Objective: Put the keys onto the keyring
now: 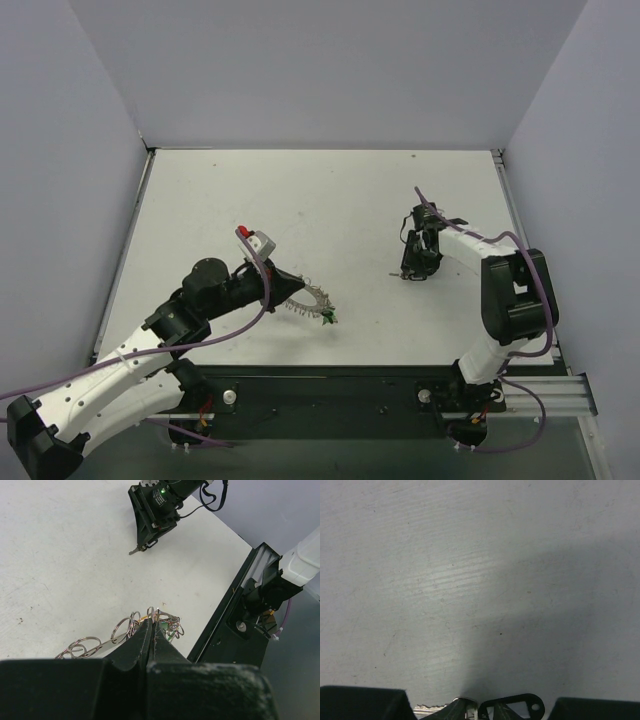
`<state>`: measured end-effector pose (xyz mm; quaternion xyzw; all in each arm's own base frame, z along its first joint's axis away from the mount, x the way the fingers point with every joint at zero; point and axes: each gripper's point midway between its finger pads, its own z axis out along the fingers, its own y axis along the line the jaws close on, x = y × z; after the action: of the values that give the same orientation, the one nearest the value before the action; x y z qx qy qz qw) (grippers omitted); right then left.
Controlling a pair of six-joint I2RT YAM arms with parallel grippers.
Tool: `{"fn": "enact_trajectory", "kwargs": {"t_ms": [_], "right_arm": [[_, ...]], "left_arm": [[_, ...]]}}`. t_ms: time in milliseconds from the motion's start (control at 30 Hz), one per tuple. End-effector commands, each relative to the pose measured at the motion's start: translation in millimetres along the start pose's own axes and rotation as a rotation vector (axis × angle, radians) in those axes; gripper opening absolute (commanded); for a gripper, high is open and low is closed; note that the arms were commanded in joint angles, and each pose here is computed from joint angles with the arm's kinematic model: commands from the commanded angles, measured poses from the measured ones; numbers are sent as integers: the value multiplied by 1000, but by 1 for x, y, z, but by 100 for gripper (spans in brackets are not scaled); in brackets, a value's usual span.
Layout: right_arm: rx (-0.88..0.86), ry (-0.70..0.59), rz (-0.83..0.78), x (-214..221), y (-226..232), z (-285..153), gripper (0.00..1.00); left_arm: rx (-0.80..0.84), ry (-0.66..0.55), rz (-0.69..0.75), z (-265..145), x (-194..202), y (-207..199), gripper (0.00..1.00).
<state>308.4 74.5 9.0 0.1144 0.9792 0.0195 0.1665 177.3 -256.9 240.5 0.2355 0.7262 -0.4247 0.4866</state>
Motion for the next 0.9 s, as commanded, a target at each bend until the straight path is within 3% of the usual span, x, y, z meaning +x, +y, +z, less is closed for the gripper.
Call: {"fn": "enact_trajectory", "kwargs": {"t_ms": [0, 200, 533, 767, 867], "right_arm": [[-18, 15, 9, -1, 3, 0, 22], [-51, 0, 0, -3, 7, -8, 0], [-160, -61, -31, -7, 23, -42, 0], [-225, 1, -48, 11, 40, -40, 0], [-288, 12, -74, 18, 55, -43, 18]], "left_arm": [[60, -109, 18, -3, -31, -16, 0], [58, -103, 12, -3, -29, -16, 0], [59, -98, 12, -1, -29, -15, 0], [71, -86, 13, 3, -28, -17, 0], [74, -85, 12, 4, -28, -17, 0]]}}
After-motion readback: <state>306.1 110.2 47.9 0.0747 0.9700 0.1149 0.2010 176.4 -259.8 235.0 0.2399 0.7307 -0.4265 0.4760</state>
